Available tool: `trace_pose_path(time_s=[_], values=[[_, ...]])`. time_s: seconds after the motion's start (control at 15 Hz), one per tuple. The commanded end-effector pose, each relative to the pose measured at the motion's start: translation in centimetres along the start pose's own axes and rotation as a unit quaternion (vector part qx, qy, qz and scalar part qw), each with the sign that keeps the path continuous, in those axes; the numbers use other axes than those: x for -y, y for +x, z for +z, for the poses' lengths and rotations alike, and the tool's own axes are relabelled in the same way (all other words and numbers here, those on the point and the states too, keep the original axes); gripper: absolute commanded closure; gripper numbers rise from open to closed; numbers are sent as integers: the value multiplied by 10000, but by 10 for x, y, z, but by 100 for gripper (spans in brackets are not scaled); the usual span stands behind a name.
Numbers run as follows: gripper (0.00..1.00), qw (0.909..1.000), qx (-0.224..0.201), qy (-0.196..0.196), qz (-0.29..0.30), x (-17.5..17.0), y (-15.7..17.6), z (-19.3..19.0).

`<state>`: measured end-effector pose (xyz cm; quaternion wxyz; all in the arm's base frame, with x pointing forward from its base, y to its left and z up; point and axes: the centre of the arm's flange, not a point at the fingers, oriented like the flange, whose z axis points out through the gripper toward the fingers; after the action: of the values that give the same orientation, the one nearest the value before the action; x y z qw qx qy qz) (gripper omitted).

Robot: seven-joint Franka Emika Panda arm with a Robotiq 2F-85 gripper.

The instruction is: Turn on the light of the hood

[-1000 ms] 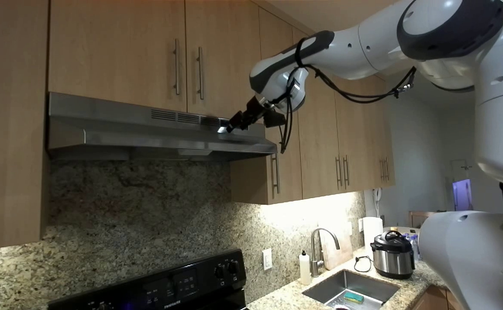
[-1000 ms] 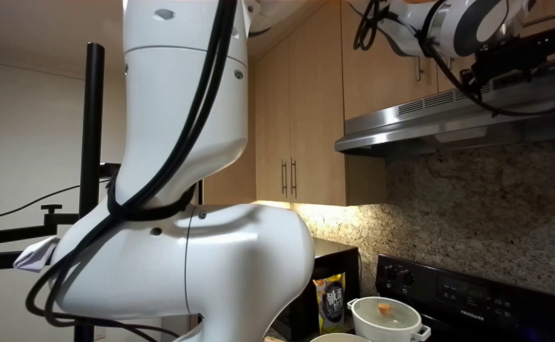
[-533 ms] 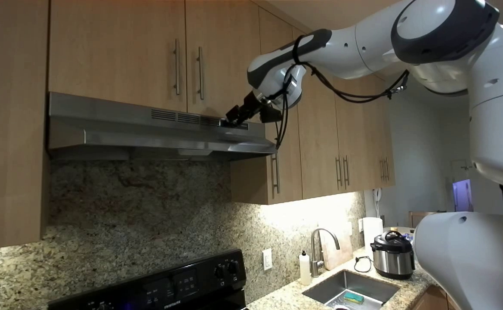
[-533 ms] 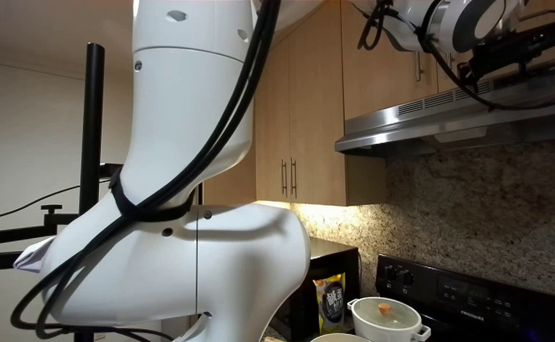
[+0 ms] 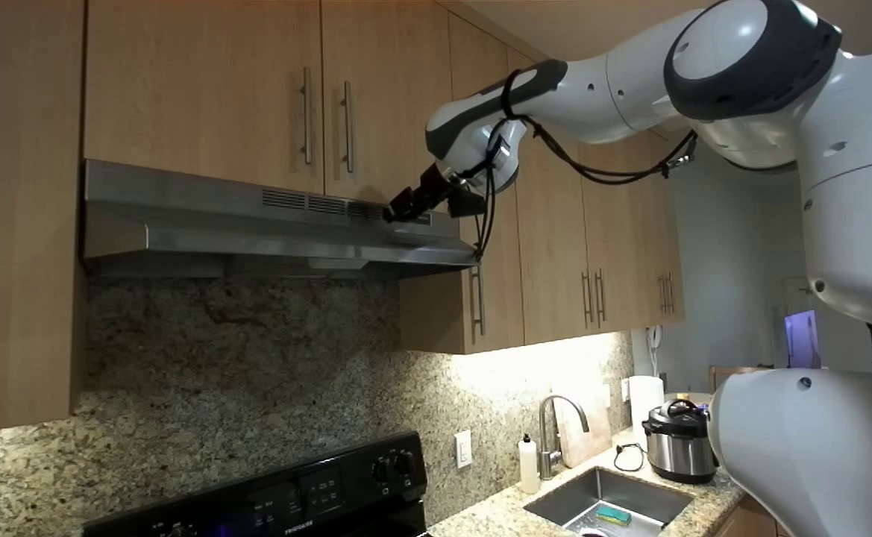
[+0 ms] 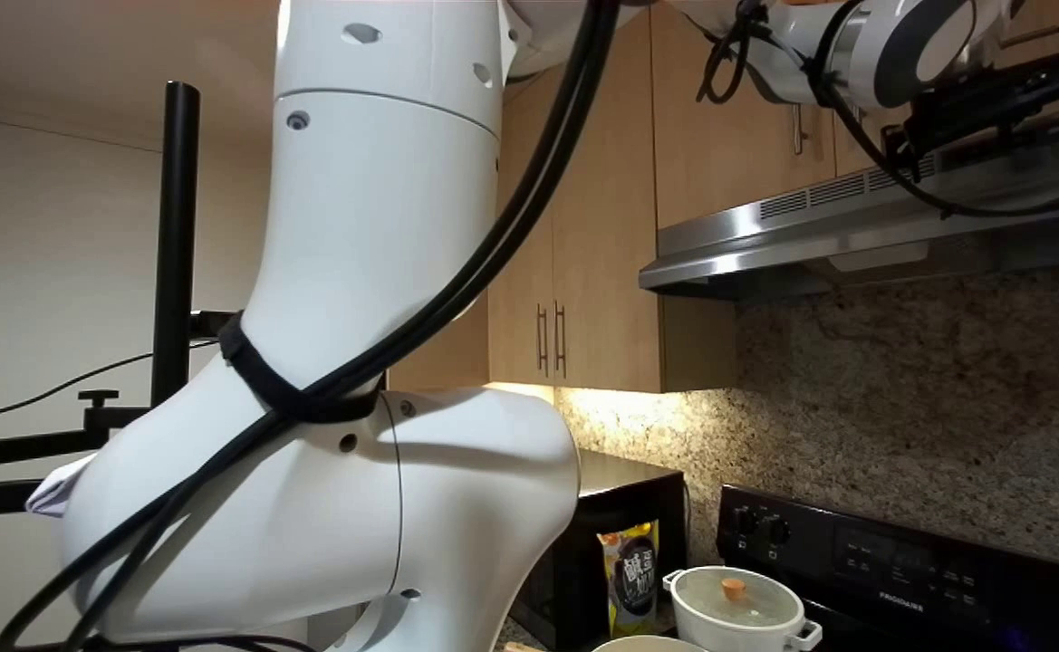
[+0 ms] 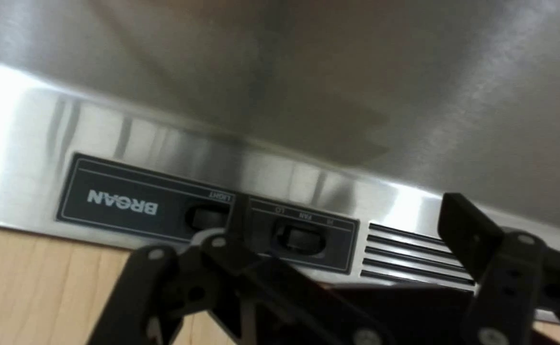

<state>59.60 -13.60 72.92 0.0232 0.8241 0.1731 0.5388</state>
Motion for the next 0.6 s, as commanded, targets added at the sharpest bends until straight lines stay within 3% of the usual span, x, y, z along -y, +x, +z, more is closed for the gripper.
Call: trace_pose_path(time_s=[0.0,0.53], values=[[0,10000,31,-47,-82,-12,14,24],[0,9993,187,-214,-237,-14,14,30]])
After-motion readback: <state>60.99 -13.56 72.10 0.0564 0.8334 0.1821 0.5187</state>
